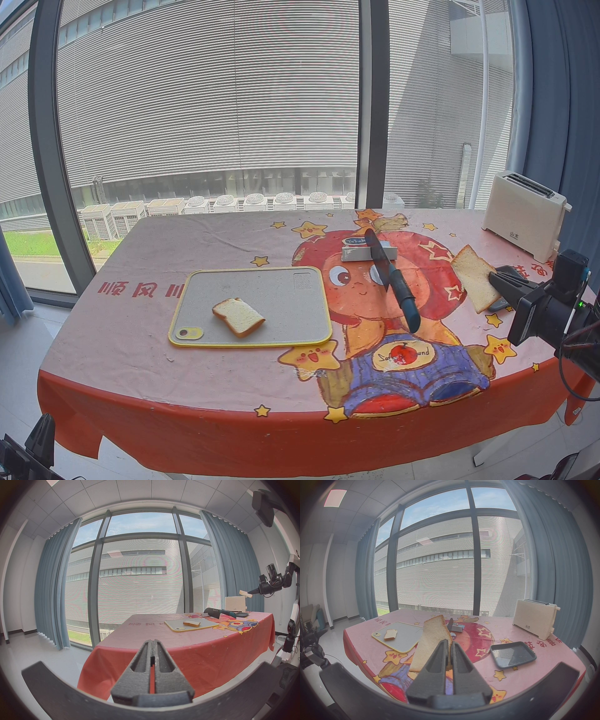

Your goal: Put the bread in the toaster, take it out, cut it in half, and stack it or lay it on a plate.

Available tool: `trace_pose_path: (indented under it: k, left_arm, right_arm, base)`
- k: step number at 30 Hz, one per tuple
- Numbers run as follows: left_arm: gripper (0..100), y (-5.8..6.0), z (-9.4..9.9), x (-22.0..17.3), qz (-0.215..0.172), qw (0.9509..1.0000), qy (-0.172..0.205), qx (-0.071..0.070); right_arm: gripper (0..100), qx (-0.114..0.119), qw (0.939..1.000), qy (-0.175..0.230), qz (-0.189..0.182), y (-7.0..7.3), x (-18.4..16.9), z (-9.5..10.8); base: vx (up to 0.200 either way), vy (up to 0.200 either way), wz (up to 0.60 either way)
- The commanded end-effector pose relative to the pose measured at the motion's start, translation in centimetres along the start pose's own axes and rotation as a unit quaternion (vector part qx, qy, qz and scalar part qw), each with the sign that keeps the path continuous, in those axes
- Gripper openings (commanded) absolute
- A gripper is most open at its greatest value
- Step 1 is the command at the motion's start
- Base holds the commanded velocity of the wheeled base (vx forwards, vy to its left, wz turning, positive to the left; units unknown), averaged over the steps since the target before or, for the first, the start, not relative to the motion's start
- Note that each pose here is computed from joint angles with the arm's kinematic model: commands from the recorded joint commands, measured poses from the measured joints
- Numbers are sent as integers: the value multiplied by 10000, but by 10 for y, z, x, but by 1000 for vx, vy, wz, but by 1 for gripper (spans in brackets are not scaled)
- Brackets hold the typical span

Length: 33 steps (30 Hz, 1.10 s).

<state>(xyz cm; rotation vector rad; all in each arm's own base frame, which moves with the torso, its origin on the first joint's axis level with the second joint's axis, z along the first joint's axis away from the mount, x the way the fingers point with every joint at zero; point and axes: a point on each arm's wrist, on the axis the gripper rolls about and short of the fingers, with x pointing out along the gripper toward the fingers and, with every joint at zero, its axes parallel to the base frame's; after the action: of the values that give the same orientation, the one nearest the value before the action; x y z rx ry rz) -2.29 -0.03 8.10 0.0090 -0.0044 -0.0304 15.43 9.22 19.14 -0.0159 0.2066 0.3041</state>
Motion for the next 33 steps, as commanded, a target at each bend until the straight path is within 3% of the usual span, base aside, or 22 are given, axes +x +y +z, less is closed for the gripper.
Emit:
trace_pose_path:
  k: [1, 8, 15, 30, 33]
  left_arm:
    - [0, 0, -5, 0, -1, 10000, 6, 1]
    - [0, 0, -5, 0, -1, 10000, 6, 9]
    - [0, 0, -5, 0, -1, 10000, 6, 1]
    - [0, 0, -5, 0, 75, 10000, 6, -22]
    - [0, 0, -5, 0, 75, 10000, 6, -22]
  right_arm:
    - [0, -9, 10000, 53, -2, 1, 3, -1]
    - [0, 38, 9995, 146, -286, -8, 13, -2]
    - [0, 35, 9993, 213, -305, -9, 15, -3]
    - [0, 99, 9969, 429, -645, -22, 30, -7]
    - [0, 108, 9967, 459, -661, -23, 32, -8]
  base:
    - [0, -200, 0]
    - [0, -200, 0]
    - [0, -200, 0]
    - [0, 0, 0]
    - [200, 0, 0]
